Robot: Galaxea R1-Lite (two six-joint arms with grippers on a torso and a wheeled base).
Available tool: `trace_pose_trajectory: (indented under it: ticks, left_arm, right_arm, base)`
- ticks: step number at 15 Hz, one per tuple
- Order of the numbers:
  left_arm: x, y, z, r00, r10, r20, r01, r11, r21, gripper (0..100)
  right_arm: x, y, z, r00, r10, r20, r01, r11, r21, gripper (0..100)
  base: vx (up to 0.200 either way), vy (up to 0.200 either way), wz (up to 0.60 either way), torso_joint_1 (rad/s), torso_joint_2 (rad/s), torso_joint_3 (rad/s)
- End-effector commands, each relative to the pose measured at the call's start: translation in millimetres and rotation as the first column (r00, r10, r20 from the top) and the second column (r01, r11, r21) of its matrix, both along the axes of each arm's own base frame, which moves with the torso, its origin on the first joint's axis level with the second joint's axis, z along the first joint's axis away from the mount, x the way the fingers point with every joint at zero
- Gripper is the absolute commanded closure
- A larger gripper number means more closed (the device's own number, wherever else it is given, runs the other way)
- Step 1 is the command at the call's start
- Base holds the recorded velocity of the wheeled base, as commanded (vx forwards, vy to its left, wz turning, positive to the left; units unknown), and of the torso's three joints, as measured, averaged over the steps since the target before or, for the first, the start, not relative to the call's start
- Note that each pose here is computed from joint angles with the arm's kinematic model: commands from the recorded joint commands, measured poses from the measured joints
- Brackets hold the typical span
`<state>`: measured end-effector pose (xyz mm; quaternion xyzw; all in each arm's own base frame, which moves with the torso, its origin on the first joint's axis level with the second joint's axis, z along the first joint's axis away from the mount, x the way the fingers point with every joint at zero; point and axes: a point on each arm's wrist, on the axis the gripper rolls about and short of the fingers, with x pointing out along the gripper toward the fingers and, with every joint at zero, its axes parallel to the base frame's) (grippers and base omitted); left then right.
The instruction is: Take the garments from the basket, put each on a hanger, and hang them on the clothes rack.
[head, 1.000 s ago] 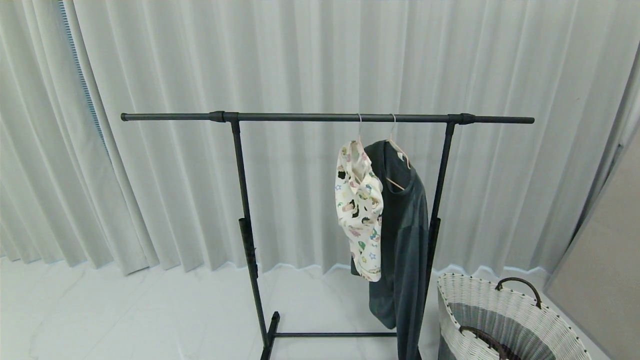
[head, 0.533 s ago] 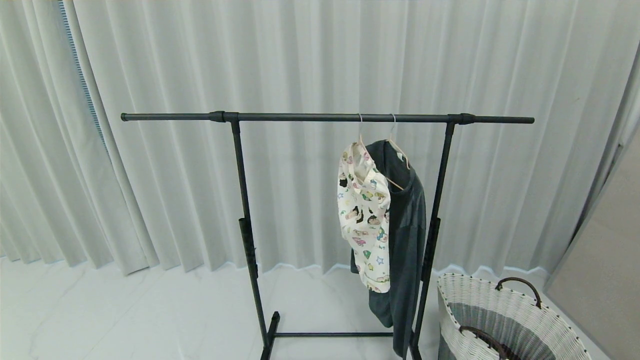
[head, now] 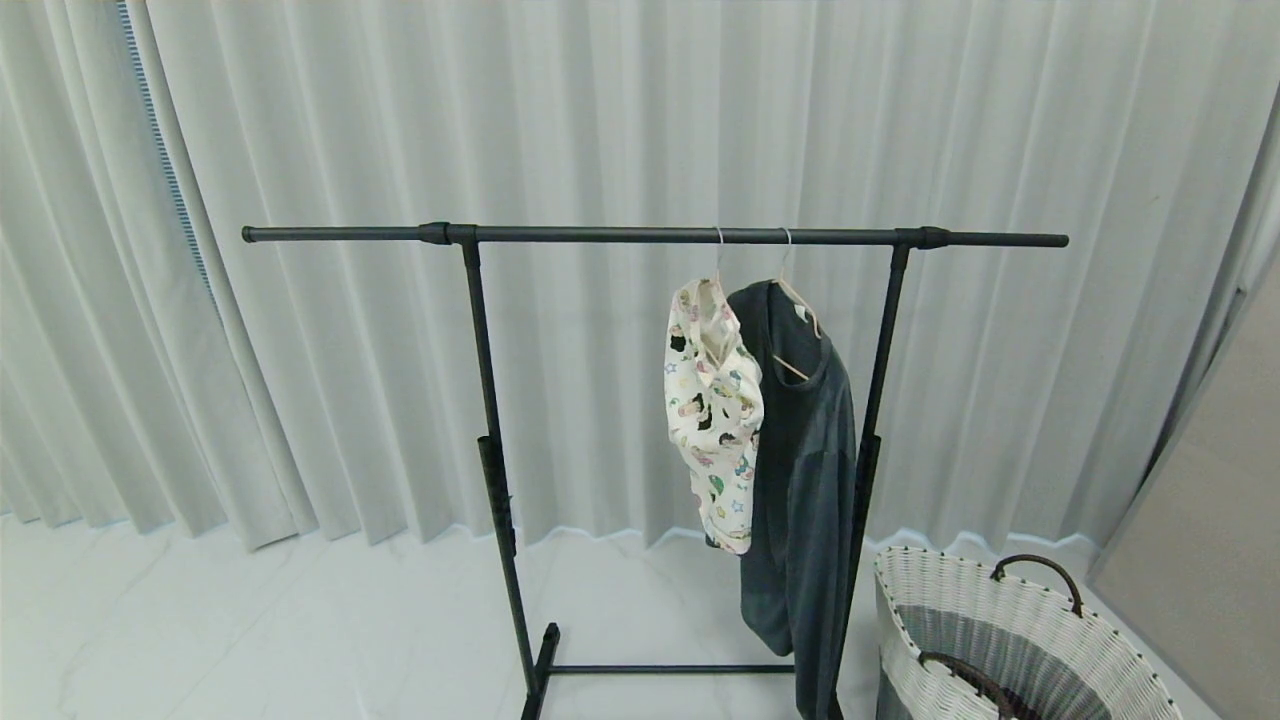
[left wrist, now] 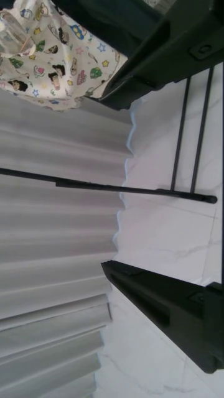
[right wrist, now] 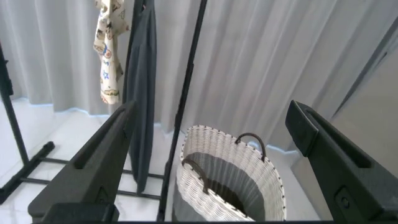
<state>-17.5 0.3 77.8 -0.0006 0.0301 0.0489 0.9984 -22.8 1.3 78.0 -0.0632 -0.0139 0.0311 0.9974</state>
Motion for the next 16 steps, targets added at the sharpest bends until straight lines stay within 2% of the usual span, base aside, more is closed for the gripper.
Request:
trace_pose_trajectory:
  ticks: [1,4,5,8,9,10,11,16]
  left_arm:
    - [0.2,0.0,0.2,1.000,0.000,-0.001,0.000,1.000,0.000,0]
    - [0.2,0.0,0.0,1.000,0.000,-0.003,0.000,1.000,0.000,0]
    - [0.2,0.0,0.2,1.000,0.000,-0.001,0.000,1.000,0.000,0]
    - [0.2,0.0,0.0,1.000,0.000,-0.003,0.000,1.000,0.000,0]
    - [0.2,0.0,0.2,1.000,0.000,-0.001,0.000,1.000,0.000,0]
    - [0.2,0.0,0.0,1.000,0.000,-0.003,0.000,1.000,0.000,0]
    - [0.2,0.0,0.0,1.000,0.000,-0.003,0.000,1.000,0.000,0]
    - [0.2,0.0,0.0,1.000,0.000,-0.003,0.000,1.000,0.000,0]
  right_arm:
    - [0.1,-0.7,-1.5,0.999,-0.029,-0.018,0.030,0.999,0.033,0]
    - [0.0,-0.8,-2.0,0.999,-0.034,-0.021,0.035,0.999,0.023,0]
    - [0.1,-0.3,-2.0,1.000,-0.012,-0.020,0.012,1.000,-0.011,0]
    - [0.0,0.0,-2.2,1.000,0.000,-0.020,-0.001,1.000,-0.012,0]
    - [0.1,0.0,-2.1,1.000,0.001,-0.023,-0.001,1.000,0.003,0]
    - [0.0,-0.1,-2.2,1.000,-0.001,-0.025,0.002,0.998,0.060,0]
    - [0.0,-0.2,-2.2,1.000,-0.008,-0.026,0.010,0.997,0.083,0]
    - [0.0,-0.3,-2.2,1.000,-0.009,-0.026,0.012,0.996,0.086,0]
  base:
    - [0.000,0.000,0.00,0.000,0.00,0.000]
    - [0.000,0.000,0.00,0.000,0.00,0.000]
    - [0.000,0.000,0.00,0.000,0.00,0.000]
    - [0.000,0.000,0.00,0.000,0.00,0.000]
    - [0.000,0.000,0.00,0.000,0.00,0.000]
    - [0.000,0.000,0.00,0.000,0.00,0.000]
    - [0.000,0.000,0.00,0.000,0.00,0.000]
    - [0.000,0.000,0.00,0.000,0.00,0.000]
